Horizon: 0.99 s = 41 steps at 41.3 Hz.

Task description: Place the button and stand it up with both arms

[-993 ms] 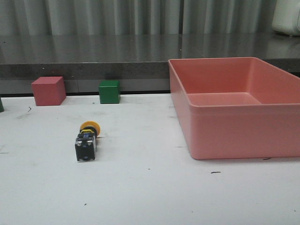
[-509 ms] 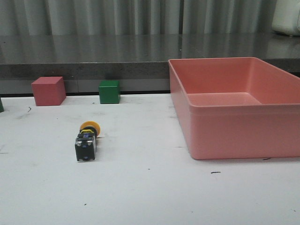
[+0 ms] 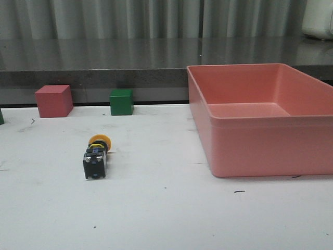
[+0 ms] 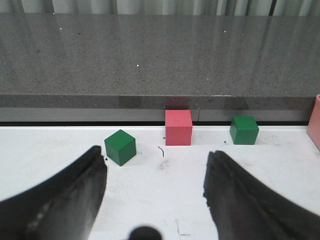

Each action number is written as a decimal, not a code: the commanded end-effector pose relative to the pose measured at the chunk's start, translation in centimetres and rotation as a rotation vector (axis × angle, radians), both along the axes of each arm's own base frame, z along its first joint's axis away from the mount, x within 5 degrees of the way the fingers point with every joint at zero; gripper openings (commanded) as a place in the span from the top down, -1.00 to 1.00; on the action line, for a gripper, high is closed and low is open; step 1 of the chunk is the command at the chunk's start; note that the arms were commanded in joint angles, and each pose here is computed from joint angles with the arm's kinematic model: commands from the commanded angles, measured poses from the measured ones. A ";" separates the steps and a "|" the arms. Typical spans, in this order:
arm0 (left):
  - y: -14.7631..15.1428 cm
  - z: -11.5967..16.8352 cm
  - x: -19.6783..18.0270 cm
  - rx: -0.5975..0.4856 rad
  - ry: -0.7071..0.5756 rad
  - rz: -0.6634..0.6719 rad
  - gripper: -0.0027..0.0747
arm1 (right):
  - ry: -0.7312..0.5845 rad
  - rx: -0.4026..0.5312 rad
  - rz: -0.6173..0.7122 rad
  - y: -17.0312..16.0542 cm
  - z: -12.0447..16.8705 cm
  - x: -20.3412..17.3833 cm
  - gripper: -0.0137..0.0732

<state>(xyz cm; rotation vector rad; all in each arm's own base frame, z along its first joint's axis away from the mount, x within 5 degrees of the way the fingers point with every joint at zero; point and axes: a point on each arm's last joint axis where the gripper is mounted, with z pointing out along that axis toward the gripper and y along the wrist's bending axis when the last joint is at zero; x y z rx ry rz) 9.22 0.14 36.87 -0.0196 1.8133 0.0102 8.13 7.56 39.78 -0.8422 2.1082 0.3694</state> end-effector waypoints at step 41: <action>-11.3 -2.1 13.1 0.075 0.562 -0.461 -0.45 | -0.071 0.036 0.000 -0.1 1.0 0.1 -0.30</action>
